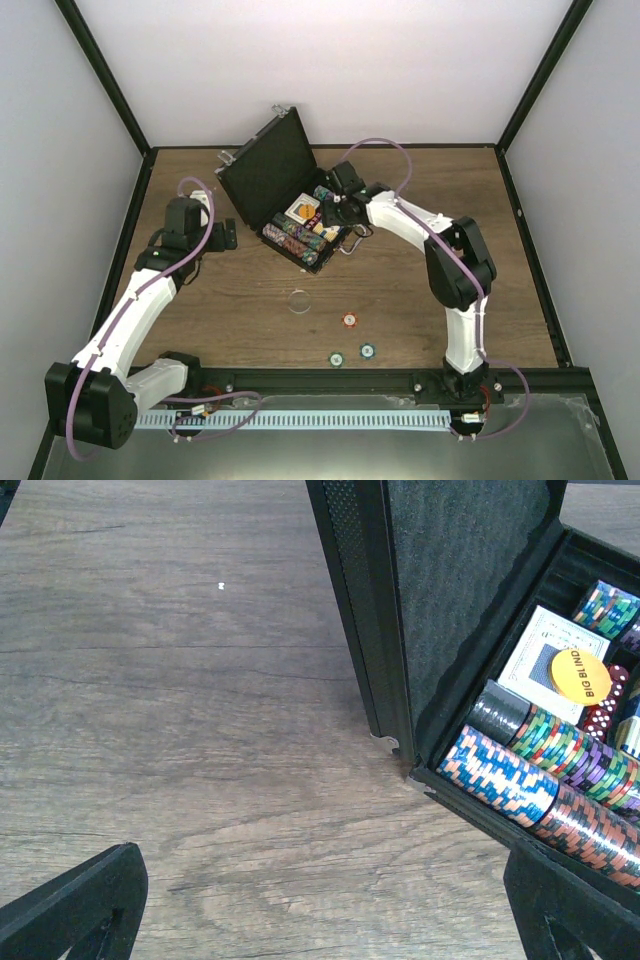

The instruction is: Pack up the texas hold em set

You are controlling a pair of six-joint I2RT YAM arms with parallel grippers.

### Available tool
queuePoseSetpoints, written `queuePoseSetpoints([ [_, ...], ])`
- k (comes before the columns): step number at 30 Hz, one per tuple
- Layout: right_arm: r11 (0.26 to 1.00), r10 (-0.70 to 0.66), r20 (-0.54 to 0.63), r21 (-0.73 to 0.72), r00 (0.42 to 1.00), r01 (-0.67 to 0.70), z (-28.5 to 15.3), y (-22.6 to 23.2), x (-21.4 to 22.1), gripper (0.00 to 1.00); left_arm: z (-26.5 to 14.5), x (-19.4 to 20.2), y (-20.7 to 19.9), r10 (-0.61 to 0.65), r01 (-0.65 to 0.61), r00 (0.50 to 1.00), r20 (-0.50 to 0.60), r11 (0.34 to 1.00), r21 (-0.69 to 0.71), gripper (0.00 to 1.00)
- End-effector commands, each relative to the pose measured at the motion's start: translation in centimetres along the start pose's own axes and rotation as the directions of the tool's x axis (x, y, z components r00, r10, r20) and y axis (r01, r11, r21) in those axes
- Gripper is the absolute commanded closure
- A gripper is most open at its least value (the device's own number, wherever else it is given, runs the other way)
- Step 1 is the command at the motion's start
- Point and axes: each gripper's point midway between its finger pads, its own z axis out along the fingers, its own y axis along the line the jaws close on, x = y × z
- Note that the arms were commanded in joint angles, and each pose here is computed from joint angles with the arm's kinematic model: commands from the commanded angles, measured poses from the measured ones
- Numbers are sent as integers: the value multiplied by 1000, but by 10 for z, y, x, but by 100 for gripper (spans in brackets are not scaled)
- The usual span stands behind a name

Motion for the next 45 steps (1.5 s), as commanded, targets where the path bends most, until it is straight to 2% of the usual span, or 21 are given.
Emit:
queuePoseSetpoints([
  [1, 998, -40, 16, -51, 999, 41, -2, 17, -14, 45, 0, -2, -1, -3, 3, 1000, 13, 1000, 8, 0],
  [8, 996, -62, 0, -64, 998, 62, 14, 23, -16, 42, 0, -1, -1, -3, 3, 1000, 11, 1000, 5, 0],
  [13, 997, -68, -4, -40, 998, 68, 16, 21, -17, 18, 0, -1, -2, -3, 3, 1000, 9, 1000, 9, 0],
  [16, 994, -108, 6, 26, 994, 108, 9, 19, -12, 13, -1, -2, -1, -2, 2, 1000, 12, 1000, 9, 0],
  [20, 989, -144, -7, 27, 990, 144, -2, 30, 15, 12, -1, -2, -2, -3, 3, 1000, 11, 1000, 11, 0],
  [30, 979, -178, -74, -117, 981, 169, -46, 90, 123, 9, -1, -2, -2, -3, 3, 1000, 12, 1000, 11, 0],
  [36, 964, -245, -119, -131, 962, 229, -43, 119, 177, 6, -1, -2, -2, -3, 3, 1000, 12, 1000, 12, 0],
  [45, 938, -346, -158, -86, 925, 337, -28, 137, 205, 5, -1, -1, -4, -2, 1, 1000, 10, 1000, 22, 0],
])
